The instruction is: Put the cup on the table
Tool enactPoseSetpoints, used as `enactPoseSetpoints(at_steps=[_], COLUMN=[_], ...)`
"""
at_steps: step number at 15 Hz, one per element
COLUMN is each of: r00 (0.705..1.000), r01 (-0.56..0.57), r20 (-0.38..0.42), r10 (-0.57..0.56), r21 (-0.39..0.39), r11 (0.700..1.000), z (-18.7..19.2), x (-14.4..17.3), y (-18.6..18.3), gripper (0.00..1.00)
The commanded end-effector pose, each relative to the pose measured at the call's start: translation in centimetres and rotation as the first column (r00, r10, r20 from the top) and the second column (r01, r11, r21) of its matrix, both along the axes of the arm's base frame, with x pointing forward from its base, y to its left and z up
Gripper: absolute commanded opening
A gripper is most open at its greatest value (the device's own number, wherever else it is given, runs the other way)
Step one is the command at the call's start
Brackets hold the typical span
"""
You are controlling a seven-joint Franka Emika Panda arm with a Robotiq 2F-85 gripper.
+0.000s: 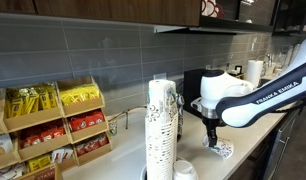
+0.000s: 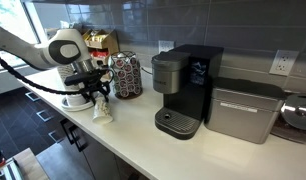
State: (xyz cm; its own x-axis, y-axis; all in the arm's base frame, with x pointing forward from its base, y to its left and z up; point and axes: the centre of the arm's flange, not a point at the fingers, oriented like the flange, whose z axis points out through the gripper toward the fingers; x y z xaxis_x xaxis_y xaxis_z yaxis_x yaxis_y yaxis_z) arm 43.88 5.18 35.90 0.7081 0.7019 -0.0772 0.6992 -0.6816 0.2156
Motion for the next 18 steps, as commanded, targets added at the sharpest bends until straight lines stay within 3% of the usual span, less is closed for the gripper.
enactPoseSetpoints(at_steps=[1,5,6,8,11,18], r00=[1.0,1.0,1.0,1.0,1.0,1.0], r01=[-0.001,0.001,0.001,0.003,0.006,0.011], r20=[0.003,0.003,0.003,0.001,-0.002,-0.005], r10=[0.001,-0.001,-0.001,-0.003,-0.006,-0.011], r21=[0.005,0.005,0.005,0.004,0.004,0.006], r11=[1.0,1.0,1.0,1.0,1.0,1.0], z=[-1.0,-0.97,-0.97,-1.03,-1.18,-1.34], x=[-0.27,-0.29,-0.28,-0.29,-0.31,-0.24], y=[-0.37,-0.48,-0.5,-0.56,-0.72,-0.89], gripper=[0.54,0.6,0.67,0.9,1.0,1.0])
